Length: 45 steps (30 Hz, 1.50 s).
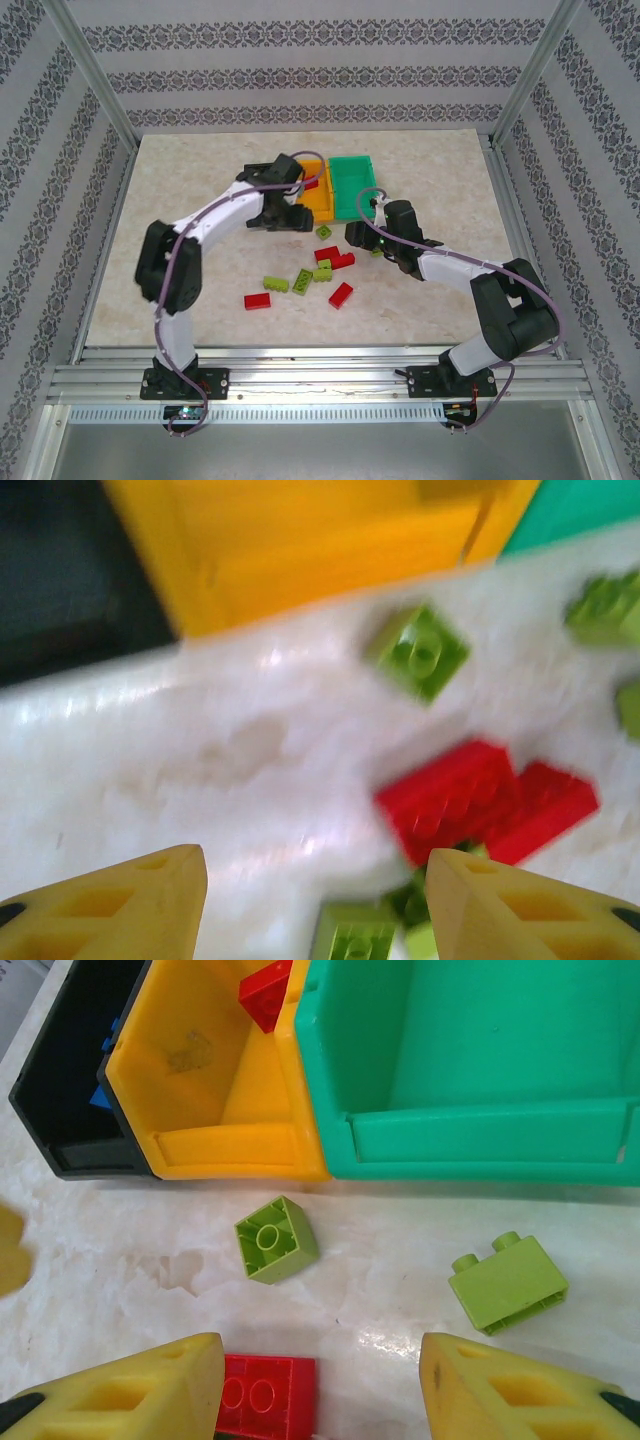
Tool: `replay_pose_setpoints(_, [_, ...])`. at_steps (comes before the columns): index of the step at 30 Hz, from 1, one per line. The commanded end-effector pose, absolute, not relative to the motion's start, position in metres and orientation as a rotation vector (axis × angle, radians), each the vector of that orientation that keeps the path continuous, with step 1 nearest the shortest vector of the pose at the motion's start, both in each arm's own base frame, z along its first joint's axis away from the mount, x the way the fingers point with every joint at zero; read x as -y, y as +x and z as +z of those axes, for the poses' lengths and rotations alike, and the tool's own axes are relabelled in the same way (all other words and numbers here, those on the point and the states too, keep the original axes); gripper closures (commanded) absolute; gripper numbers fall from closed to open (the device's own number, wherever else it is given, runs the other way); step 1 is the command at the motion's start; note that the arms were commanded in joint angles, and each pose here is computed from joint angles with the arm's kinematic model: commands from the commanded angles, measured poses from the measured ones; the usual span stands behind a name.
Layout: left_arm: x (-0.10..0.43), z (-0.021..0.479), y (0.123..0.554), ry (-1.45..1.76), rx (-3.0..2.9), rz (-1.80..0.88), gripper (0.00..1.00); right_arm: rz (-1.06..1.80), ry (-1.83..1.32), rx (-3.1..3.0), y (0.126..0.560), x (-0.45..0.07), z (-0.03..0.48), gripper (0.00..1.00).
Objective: Sort the legos into containers by color
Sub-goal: Place the lego in the container, then pick up the lego from the middle-left of the table.
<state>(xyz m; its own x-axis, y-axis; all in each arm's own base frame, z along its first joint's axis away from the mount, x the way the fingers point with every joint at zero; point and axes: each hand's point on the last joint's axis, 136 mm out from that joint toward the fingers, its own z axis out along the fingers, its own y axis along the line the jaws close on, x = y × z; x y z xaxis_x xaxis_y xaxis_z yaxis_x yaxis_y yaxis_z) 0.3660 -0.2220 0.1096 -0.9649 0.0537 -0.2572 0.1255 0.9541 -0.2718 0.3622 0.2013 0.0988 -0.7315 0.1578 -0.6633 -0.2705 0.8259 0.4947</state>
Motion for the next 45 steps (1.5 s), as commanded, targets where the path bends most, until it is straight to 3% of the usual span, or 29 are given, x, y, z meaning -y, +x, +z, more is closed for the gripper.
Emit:
replay_pose_setpoints(1, [0.217, 0.126, 0.351, 0.111, -2.746, -0.478, 0.4, 0.785, -0.109, -2.251, 0.361, -0.208, 0.105, 0.45])
replay_pose_setpoints(11, [0.17, 0.084, 0.249, -0.061, -2.854, -0.516, 0.41, 0.752, -0.142, -2.264, 0.359, -0.212, 0.102, 0.45])
replay_pose_setpoints(21, [0.145, 0.061, 0.198, -0.28, -2.881, -0.557, 0.4, 0.749, -0.161, -2.268, 0.359, -0.218, 0.101, 0.45])
replay_pose_setpoints(23, [0.144, 0.057, 0.19, -0.319, -2.913, -0.556, 0.35, 0.741, -0.162, -2.27, 0.359, -0.217, 0.1, 0.45])
replay_pose_setpoints(30, [0.131, 0.055, 0.183, -0.355, -2.967, -0.437, 0.26, 0.749, -0.163, -2.278, 0.359, -0.219, 0.099, 0.44])
replay_pose_setpoints(40, [0.142, 0.046, 0.189, -0.258, -3.071, -0.333, 0.25, 0.773, -0.159, -2.278, 0.359, -0.22, 0.1, 0.45])
replay_pose_setpoints(45, [0.142, 0.049, 0.196, -0.177, -3.091, -0.213, 0.17, 0.772, -0.157, -2.28, 0.359, -0.22, 0.1, 0.44])
